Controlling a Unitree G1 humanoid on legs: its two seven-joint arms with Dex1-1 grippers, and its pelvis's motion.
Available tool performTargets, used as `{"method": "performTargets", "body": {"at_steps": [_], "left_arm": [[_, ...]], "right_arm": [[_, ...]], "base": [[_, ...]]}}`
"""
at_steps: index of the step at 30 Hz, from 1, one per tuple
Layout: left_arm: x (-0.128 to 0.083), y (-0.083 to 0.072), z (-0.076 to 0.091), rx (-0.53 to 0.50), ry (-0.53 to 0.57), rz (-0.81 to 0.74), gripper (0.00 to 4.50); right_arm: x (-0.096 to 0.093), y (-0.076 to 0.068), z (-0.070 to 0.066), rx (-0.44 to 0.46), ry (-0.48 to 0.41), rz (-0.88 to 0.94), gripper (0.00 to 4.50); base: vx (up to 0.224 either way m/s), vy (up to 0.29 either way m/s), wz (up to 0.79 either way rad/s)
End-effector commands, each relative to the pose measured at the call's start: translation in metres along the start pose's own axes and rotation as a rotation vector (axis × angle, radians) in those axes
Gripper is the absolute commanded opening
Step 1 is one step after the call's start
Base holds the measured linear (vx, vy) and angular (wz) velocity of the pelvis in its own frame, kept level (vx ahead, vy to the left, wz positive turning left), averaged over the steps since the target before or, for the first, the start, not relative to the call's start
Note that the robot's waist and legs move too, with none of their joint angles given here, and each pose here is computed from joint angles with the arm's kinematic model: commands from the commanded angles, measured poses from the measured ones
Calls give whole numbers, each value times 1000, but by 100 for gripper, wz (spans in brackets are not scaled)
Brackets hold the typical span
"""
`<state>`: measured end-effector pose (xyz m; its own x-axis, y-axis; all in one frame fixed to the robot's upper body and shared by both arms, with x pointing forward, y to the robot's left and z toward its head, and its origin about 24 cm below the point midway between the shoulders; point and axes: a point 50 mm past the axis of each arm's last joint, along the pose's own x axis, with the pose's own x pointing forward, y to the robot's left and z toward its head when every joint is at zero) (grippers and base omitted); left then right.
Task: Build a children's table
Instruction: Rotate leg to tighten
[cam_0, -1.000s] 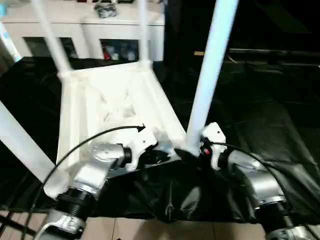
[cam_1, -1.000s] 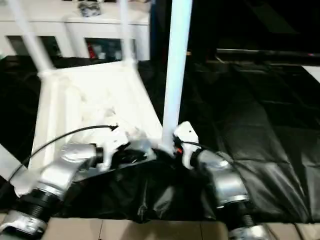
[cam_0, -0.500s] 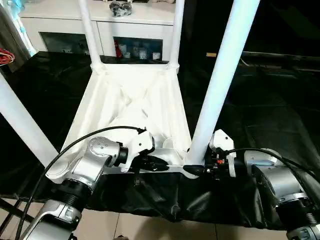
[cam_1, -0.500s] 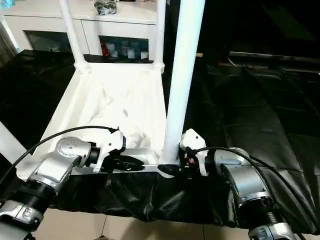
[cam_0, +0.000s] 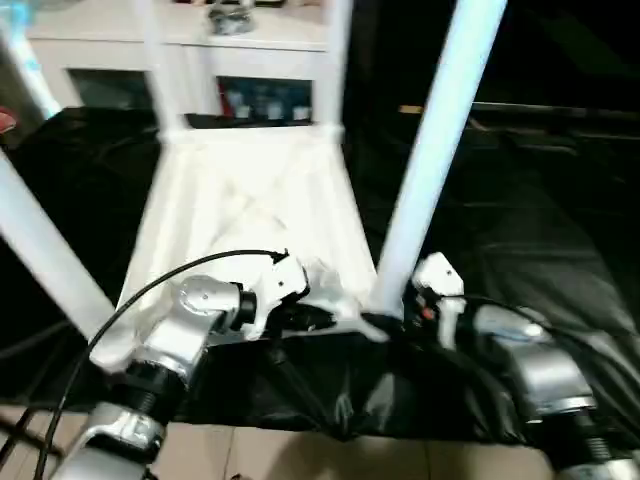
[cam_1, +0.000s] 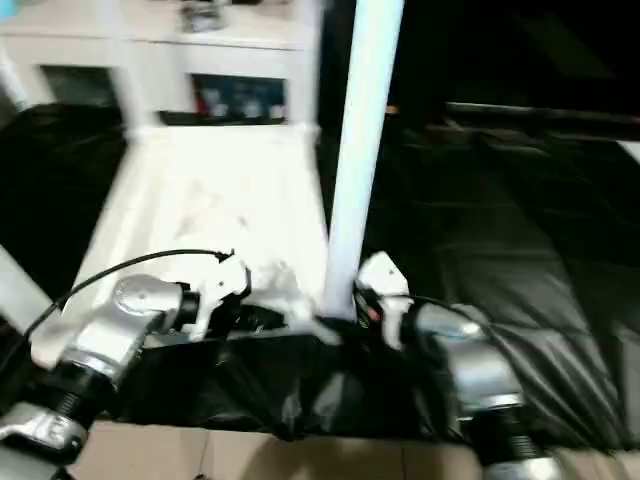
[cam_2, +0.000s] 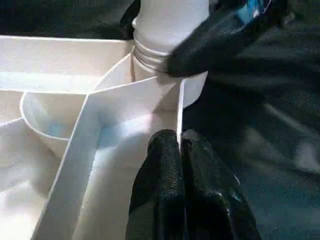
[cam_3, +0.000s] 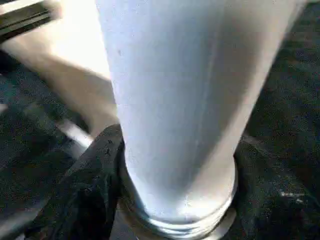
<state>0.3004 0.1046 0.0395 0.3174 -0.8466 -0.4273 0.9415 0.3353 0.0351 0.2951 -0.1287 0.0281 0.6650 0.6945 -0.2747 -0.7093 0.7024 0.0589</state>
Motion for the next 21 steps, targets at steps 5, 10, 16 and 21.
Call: {"method": "performTargets", "body": {"at_steps": [5, 10, 16, 21], "left_arm": [[33, -31, 25, -18, -148, -23, 0], [36, -32, 25, -26, -147, 1, 0], [30, -25, 21, -4, -110, 2, 0], [21, -21, 16, 29, -77, -53, 0]], "right_arm": [[32, 33, -5, 77, 7, -24, 268], [33, 37, -2, 50, -10, 10, 303], [24, 30, -1, 19, -2, 38, 366], [17, 25, 2, -24, 3, 113, 383]], "base": [[0, 0, 0], [0, 0, 0], [0, 0, 0], [0, 0, 0]]}}
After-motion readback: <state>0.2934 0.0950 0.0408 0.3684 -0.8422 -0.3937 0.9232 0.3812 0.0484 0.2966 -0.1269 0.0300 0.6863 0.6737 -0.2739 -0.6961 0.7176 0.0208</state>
